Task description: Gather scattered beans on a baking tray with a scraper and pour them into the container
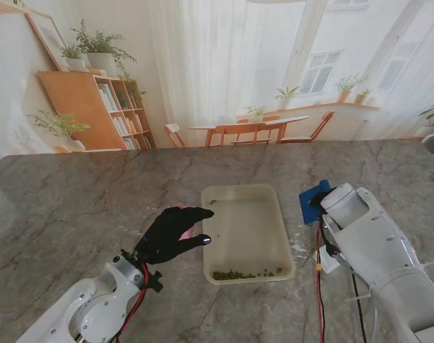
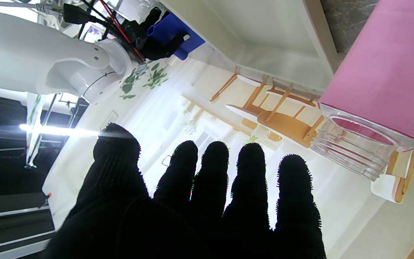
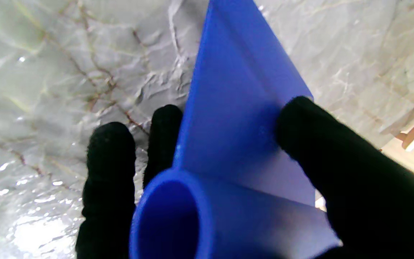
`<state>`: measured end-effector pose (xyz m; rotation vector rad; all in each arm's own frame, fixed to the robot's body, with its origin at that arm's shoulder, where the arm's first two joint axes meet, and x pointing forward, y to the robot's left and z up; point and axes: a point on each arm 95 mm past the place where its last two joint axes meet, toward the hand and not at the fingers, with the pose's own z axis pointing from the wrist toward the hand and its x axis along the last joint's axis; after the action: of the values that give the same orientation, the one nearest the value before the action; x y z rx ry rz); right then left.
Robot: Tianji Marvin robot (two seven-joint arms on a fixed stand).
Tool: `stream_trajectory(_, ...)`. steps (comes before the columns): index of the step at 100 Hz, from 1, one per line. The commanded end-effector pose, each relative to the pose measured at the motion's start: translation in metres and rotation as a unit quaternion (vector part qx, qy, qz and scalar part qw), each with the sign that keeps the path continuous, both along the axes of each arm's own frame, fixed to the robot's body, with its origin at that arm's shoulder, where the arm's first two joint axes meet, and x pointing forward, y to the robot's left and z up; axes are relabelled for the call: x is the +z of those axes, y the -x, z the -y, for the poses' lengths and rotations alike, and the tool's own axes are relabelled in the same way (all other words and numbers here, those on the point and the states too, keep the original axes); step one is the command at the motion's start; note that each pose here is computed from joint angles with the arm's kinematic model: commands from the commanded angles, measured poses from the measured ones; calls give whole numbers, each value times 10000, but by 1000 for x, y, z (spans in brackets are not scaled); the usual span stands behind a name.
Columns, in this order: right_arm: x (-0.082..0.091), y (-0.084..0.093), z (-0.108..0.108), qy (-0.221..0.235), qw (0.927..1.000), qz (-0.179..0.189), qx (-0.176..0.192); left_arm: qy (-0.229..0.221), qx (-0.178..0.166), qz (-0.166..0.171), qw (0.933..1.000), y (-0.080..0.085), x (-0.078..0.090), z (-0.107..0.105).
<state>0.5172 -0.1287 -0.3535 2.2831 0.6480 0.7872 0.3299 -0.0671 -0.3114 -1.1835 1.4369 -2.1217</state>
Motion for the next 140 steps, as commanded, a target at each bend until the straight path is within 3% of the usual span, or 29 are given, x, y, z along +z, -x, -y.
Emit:
stream_trajectory(1,-12,8,5,18,9998,-204,71,4,-5,-33,10000,1,-2,1)
stream_trajectory(25,-9,10,9,262,9982,-256,483,17,-29,-41,10000,0,-3,2)
stream_trajectory(48,-3,10,7,755,9915,-140,1050,28,-55,-46,10000,0,-3,3)
stream_trajectory(73,21,12,-3,1578,9653,528,2013,30,-55,-41,10000,0,-3,3)
stream_trajectory(92,50,20,-29,1731,9408,1260,2628,44,-7,16,10000,3,-1,2)
stream_trajectory(106,62,33,-54,1779,9219,1561,3069,70,29,46,10000,5,-1,1)
stream_trajectory(124,59,51,-77,1884,9074,1355,3505,131,64,90,9999,8,0,-2)
stream_trajectory(140,45,61,-87,1871,9086,894,3626,176,64,117,9998,10,1,-2)
